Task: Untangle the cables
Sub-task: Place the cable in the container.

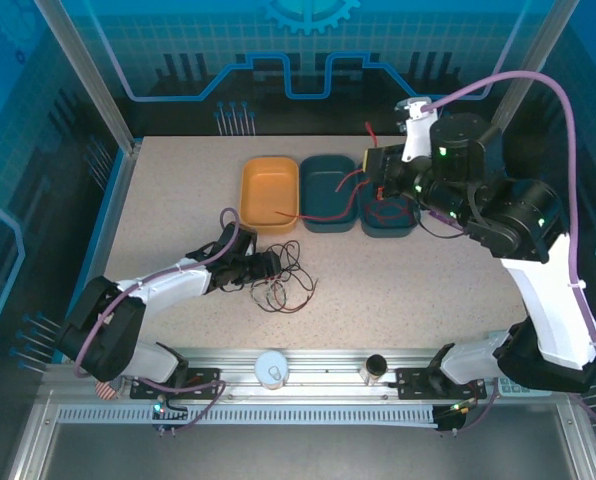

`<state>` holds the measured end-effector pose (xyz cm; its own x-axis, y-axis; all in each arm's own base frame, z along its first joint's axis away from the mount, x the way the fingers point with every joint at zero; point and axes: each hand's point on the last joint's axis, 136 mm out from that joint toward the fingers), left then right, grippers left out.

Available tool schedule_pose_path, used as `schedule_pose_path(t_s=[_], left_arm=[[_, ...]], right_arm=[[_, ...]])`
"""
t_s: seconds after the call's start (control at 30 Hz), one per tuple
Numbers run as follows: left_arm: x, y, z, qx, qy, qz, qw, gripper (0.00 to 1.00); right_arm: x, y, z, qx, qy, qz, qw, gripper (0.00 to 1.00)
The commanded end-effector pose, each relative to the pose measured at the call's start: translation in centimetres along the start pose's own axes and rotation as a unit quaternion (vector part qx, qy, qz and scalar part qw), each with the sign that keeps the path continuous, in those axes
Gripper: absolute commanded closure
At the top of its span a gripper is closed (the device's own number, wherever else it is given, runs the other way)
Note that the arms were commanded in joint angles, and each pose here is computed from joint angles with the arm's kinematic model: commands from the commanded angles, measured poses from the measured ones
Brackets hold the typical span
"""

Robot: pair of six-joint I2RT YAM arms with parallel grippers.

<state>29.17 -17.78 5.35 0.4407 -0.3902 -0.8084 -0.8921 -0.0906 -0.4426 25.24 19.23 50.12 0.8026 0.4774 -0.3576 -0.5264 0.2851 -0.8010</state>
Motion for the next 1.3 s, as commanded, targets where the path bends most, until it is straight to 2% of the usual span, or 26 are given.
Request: schedule_pose_path(t_s=[0.0,0.23,0.6,0.9,1.27], left_arm=[[-1.0,-0.6,-0.1,-0.001,0.001,-0.015,1.0,0.28],[-2.7,-1.1,-0.8,0.003,0.015,-0.03,0.999,0.22],[-5.5,-1.7,-0.2,0.002,-0.006,-0.061,0.998,0.01],[-7.3,-2.7,0.6,0.006,-0.032,-0.081,0.996,0.01],[-9.3,-3.6,0.3,0.013,-0.03,-0.109,0.993,0.01]], right_arm=[[-1.2,-1.0,-1.5,-0.004,0.023,-0.016,1.0,1.0],[0.2,-1.9,-4.1,0.012,0.066,-0.021,0.997,1.0],[5.0,-2.9,-8.2,0.013,0.137,-0.005,0.991,1.0],[9.1,-3.7,-14.1,-0.005,0.247,-0.007,0.969,1.0],[14.6,-3.9,-22.2,0.004,0.32,0.014,0.947,1.0]])
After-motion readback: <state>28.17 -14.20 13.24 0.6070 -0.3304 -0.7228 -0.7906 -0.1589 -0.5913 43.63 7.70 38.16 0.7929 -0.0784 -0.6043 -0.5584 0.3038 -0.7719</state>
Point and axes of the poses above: each hand's point on the last joint's axis, 136 mm out from that joint toward the fingers, its own x axis out along the fingers, its own z axis along the line the jaws close on, y = z × x, and after that the axes turned 13 degrees about x, right-handed
